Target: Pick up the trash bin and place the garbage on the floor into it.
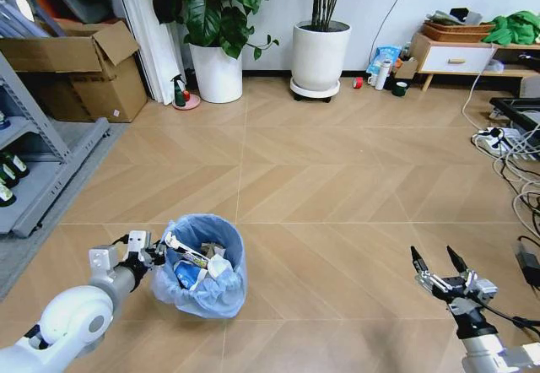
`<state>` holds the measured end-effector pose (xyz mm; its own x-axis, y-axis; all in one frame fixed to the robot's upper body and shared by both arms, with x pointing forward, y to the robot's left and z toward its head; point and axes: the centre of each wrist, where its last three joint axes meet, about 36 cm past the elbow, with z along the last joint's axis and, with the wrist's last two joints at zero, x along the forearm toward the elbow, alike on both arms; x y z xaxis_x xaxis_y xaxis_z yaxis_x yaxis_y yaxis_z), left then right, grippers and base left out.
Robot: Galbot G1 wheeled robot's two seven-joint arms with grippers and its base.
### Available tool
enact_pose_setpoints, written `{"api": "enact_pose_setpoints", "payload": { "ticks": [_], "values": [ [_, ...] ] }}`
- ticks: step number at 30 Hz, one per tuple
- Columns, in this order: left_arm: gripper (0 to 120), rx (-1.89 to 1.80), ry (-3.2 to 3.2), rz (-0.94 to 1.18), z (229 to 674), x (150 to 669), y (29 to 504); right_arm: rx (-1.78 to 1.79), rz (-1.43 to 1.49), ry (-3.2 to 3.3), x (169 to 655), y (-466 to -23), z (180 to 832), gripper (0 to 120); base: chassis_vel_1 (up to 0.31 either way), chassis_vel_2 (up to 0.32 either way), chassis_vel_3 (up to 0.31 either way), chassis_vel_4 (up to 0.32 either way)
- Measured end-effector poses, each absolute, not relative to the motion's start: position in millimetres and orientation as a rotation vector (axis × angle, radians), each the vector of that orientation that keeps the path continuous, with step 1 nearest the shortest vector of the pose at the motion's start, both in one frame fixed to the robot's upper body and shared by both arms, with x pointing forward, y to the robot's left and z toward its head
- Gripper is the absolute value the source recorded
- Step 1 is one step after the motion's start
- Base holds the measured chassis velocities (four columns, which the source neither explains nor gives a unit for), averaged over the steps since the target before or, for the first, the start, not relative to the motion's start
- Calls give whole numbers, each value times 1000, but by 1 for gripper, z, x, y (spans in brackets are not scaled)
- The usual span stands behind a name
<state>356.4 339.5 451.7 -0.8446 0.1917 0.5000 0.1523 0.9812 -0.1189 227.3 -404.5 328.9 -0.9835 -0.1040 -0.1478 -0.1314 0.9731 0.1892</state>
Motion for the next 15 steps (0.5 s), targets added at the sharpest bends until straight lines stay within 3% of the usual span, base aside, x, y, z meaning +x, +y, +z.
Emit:
{"api": "enact_pose_setpoints", "payload": {
  "ticks": [8,15],
  "values": [
    [0,-192,-2603,94,450,363,345,-187,302,2976,227,-405,328,100,-5,3,13,-4],
    [0,-60,-2617,110,445,400,362,-203,306,2977,225,-405,327,100,0,0,0,0]
  ]
}}
